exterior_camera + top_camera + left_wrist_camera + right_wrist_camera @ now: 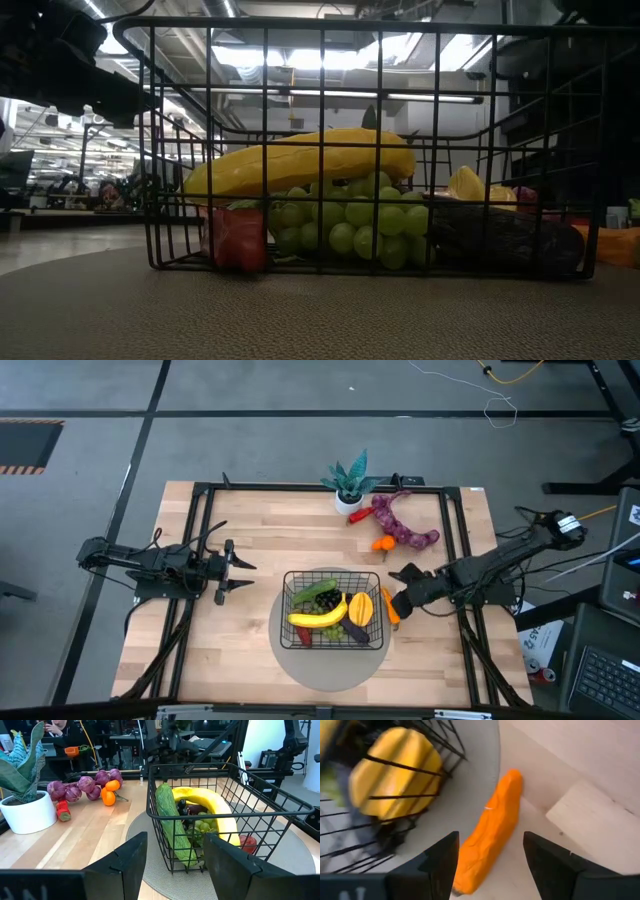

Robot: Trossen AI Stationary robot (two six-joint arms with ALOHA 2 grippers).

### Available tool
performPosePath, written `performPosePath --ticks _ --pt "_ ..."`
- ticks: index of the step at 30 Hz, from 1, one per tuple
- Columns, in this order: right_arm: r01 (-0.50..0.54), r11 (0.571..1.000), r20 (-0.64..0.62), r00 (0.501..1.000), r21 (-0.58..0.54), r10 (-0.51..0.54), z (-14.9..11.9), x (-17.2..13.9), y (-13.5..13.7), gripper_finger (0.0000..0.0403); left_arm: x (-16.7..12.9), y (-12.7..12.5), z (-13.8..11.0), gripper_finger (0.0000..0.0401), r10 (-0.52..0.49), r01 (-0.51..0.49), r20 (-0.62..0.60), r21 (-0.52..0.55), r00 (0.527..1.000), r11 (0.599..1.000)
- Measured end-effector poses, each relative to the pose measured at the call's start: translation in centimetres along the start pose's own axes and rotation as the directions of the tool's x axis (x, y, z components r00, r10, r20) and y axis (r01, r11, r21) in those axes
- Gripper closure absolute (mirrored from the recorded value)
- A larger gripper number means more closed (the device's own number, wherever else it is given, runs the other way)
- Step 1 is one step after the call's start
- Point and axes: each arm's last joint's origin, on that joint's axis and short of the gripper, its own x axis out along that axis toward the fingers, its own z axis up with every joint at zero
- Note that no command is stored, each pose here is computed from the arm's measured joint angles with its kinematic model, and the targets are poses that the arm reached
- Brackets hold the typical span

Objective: Build produce basket
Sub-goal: Put the orange chili pepper into the black wire basket

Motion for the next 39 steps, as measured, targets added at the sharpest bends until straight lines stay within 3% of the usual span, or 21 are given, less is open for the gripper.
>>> performPosePath --ticks 6,15,21,28,33,39 --pt "0.049 0.999 0.086 0.995 -0.005 -0.048 -0.8 1.7 0.8 0.0179 0.0 0.0 0.0 0.0213 0.0 0.0 0.0 0.0 1.0 1.0" --pt "0.064 0.998 0.059 0.996 -0.028 -0.062 -1.9 3.3 1.3 0.0179 0.0 0.0 0.0 0.0213 0.0 0.0 0.0 0.0 1.0 1.0" --pt "0.171 0.985 0.037 0.985 -0.02 -0.17 -2.4 4.6 0.6 0.0179 0.0 0.0 0.0 0.0213 0.0 0.0 0.0 0.0 1.0 1.0" --pt "0.262 0.965 0.102 0.96 0.005 -0.261 -2.5 5.5 0.2 0.0183 0.0 0.0 0.0 0.0213 0.0 0.0 0.0 0.0 1.0 1.0" --pt "0.307 0.952 0.099 0.947 -0.007 -0.305 -2.6 5.3 -0.3 0.0225 0.0 0.0 0.0 0.0213 0.0 0.0 0.0 0.0 1.0 1.0" --pt "0.34 0.94 0.071 0.939 -0.018 -0.338 -2.6 5.0 -0.8 0.0338 0.0 0.0 0.0 0.0213 0.0 0.0 0.0 0.0 1.0 1.0"
